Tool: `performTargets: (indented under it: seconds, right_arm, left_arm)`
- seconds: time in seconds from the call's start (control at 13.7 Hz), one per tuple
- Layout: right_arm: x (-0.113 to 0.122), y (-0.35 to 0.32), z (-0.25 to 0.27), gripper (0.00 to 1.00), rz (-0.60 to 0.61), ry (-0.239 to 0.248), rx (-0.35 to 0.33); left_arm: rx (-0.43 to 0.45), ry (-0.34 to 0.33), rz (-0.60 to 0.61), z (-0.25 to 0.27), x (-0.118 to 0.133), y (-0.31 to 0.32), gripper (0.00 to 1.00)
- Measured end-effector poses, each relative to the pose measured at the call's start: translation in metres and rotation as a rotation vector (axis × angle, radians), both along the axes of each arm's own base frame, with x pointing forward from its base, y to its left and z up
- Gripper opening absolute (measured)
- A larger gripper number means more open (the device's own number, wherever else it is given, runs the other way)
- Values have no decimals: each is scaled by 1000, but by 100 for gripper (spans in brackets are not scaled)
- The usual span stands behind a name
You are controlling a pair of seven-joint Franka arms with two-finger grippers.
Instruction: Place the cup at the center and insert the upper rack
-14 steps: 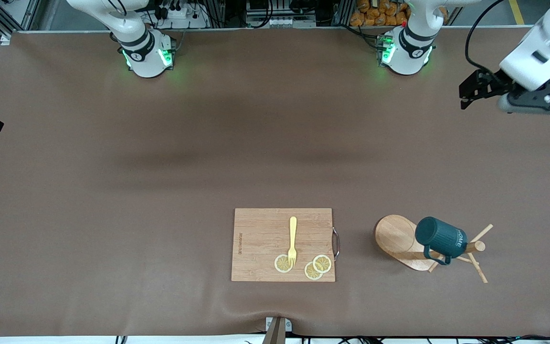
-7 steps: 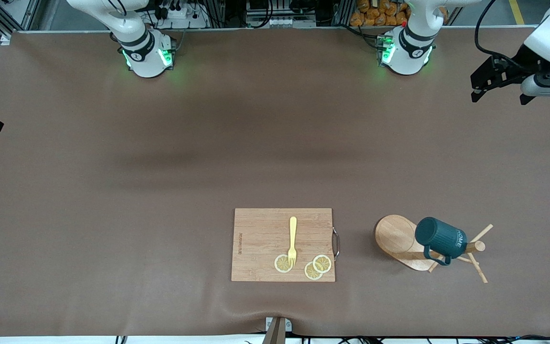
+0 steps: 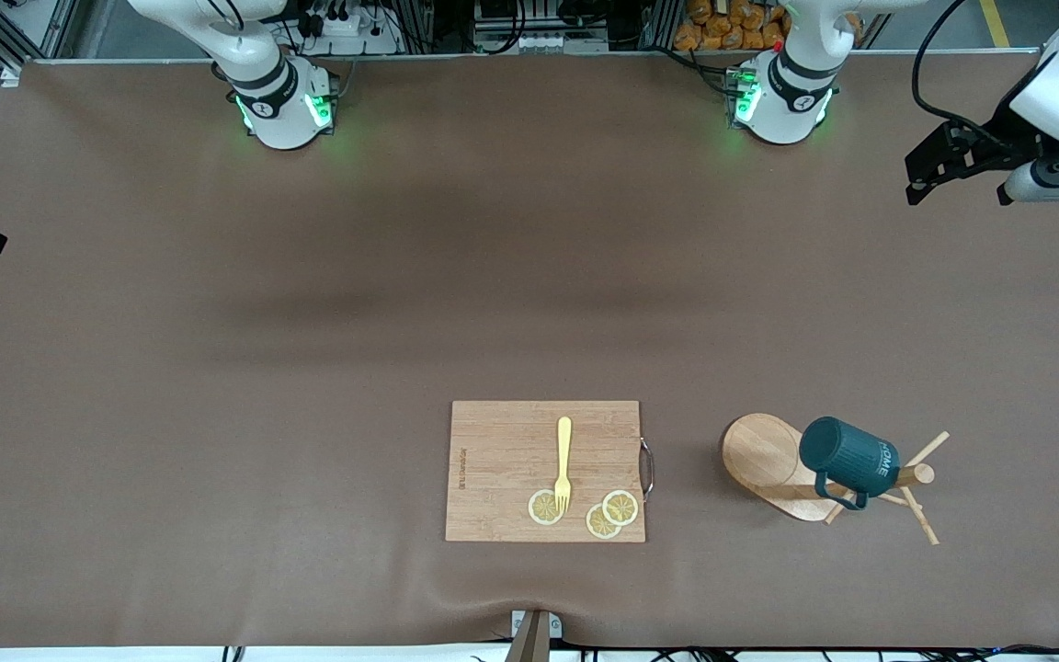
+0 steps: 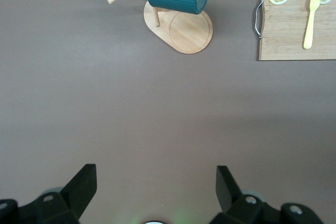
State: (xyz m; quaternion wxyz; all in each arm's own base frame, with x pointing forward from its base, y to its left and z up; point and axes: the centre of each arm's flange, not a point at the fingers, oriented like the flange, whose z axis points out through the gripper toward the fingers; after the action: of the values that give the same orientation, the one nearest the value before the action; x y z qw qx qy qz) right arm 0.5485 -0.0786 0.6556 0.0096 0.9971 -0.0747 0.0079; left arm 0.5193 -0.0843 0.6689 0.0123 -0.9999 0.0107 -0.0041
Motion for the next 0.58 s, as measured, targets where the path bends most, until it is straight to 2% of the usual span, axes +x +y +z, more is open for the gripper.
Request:
performTargets:
  seconds: [0.58]
  right_arm:
    - [0, 1, 0, 100, 1, -1, 0]
  left_arm:
    - [0, 0, 53, 0, 1, 1, 100]
